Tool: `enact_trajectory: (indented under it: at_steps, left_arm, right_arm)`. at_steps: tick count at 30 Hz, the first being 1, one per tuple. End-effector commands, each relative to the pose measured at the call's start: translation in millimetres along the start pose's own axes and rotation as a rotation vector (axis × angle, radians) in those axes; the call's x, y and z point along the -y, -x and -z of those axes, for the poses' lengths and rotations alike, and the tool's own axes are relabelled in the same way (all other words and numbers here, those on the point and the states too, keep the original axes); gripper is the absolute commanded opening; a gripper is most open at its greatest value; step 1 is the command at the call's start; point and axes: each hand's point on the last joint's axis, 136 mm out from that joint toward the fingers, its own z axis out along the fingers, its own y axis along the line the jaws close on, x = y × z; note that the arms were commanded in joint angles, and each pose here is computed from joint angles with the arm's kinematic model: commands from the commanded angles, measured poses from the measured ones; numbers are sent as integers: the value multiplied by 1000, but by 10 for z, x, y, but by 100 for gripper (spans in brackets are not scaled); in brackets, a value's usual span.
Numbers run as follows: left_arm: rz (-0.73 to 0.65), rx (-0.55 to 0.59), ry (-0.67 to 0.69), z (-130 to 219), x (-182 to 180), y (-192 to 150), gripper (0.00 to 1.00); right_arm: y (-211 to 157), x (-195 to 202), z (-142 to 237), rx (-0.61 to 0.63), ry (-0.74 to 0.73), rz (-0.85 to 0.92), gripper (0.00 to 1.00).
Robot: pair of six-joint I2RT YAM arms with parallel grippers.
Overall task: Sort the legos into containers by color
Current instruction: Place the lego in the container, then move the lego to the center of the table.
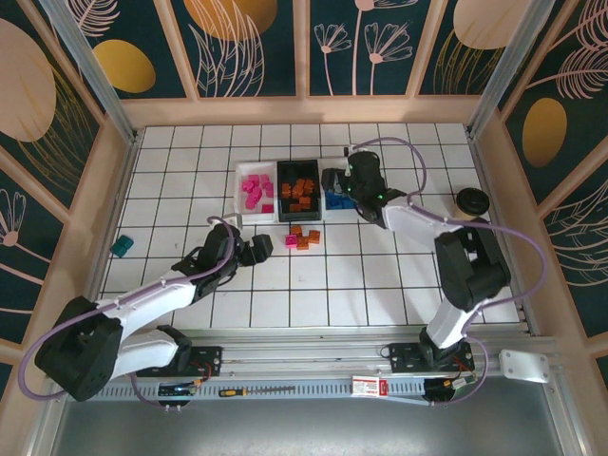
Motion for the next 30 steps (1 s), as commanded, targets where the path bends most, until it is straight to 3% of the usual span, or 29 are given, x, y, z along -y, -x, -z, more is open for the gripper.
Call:
enact_trajectory:
  at_steps: [1, 12, 20, 30]
  left_arm:
    - [-47, 5, -51, -87, 241, 95, 86]
    - [-260, -48, 72, -739, 643, 52, 85]
    - [-249, -82, 214, -935, 289, -159, 77]
    - [-214, -82, 359, -639, -239, -351, 70]
  right_arm:
    - [-13, -178, 246, 40, 63, -11, 64]
    - [-335, -136, 603, 32, 68, -43, 65]
    - [-355, -75, 743, 48, 56, -46, 65]
    - [-350, -77, 795, 60, 66, -56, 65]
